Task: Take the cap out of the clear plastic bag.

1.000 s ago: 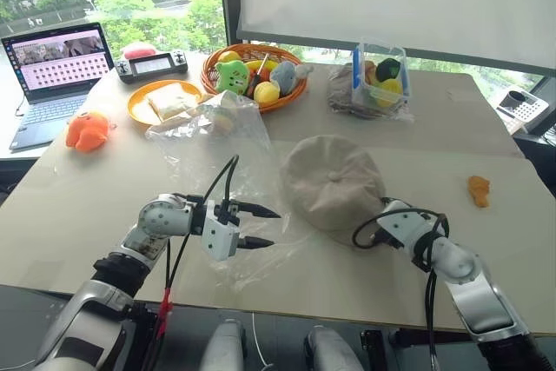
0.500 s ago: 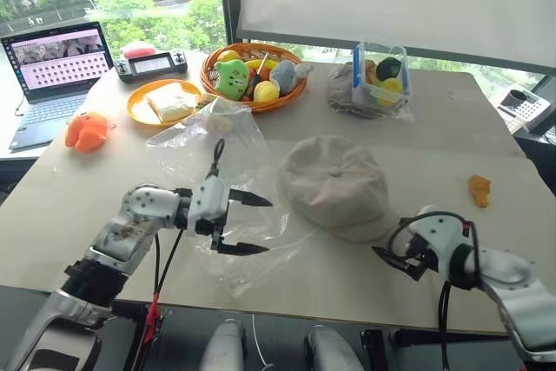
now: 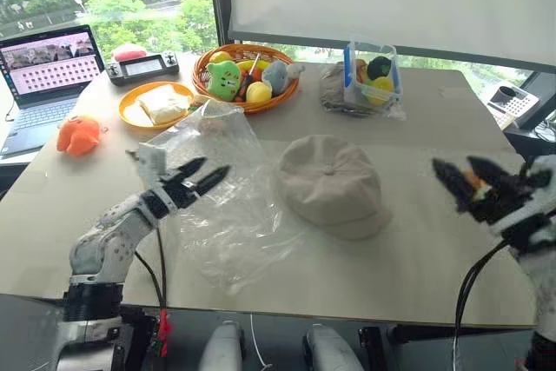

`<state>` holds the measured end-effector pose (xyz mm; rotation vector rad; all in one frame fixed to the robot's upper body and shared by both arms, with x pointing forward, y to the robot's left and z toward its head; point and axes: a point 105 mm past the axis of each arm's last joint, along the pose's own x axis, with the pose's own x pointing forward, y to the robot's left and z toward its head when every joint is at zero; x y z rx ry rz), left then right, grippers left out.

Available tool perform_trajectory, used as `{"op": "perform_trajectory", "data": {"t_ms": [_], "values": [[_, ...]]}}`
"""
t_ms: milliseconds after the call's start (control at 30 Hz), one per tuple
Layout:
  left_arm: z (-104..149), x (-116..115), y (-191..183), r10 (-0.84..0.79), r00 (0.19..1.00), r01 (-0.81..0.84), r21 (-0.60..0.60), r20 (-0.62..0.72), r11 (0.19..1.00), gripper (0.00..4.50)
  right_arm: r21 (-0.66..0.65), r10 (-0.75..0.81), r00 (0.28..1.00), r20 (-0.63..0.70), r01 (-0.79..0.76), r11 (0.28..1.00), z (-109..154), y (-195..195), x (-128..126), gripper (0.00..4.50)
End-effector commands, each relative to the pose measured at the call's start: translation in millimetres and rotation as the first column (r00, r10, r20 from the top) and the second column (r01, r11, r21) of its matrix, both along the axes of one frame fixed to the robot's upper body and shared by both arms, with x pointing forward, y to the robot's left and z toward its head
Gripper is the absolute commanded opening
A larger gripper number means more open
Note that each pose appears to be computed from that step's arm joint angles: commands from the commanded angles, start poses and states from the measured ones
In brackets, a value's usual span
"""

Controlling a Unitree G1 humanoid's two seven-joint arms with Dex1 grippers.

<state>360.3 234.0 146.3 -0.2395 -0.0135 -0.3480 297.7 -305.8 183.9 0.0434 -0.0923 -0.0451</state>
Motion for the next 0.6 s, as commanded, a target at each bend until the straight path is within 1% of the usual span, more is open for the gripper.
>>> {"op": "perform_trajectory", "data": {"t_ms": [33, 67, 167, 200, 267, 333, 467, 600], "values": [[3, 11, 71, 0.423, 0.904, -0.426, 0.042, 0.059, 0.904, 4.45, -0.161, -0.269, 0.963, -0.001, 0.265, 0.951, -12, -22, 1, 4.49], [1, 10, 77, 0.470, 0.880, -0.474, 0.059, 0.067, 0.878, 4.45, -0.178, -0.302, 0.953, -0.006, 0.296, 0.938, -16, -24, 1, 4.49], [-6, 9, 94, 0.571, 0.818, -0.575, 0.078, 0.072, 0.814, 4.45, -0.246, -0.304, 0.952, -0.032, 0.287, 0.926, -31, -18, 4, 4.49], [-11, 8, 99, 0.600, 0.797, -0.603, 0.107, 0.067, 0.790, 4.45, -0.247, -0.320, 0.946, -0.041, 0.301, 0.921, -35, -21, 4, 4.49], [-20, 9, 103, 0.625, 0.778, -0.626, 0.139, 0.054, 0.767, 4.45, -0.245, -0.351, 0.935, -0.056, 0.328, 0.912, -42, -29, 2, 4.49], [-23, 11, 99, 0.624, 0.779, -0.624, 0.158, 0.058, 0.765, 4.45, -0.247, -0.362, 0.930, -0.059, 0.337, 0.908, -44, -35, 1, 4.49], [-27, 17, 88, 0.592, 0.804, -0.593, 0.155, 0.062, 0.790, 4.45, -0.227, -0.355, 0.933, -0.057, 0.334, 0.915, -46, -37, 3, 4.49], [-30, 21, 85, 0.592, 0.802, -0.596, 0.155, 0.075, 0.788, 4.45, -0.233, -0.351, 0.934, -0.057, 0.330, 0.915, -49, -35, 5, 4.49]]}}
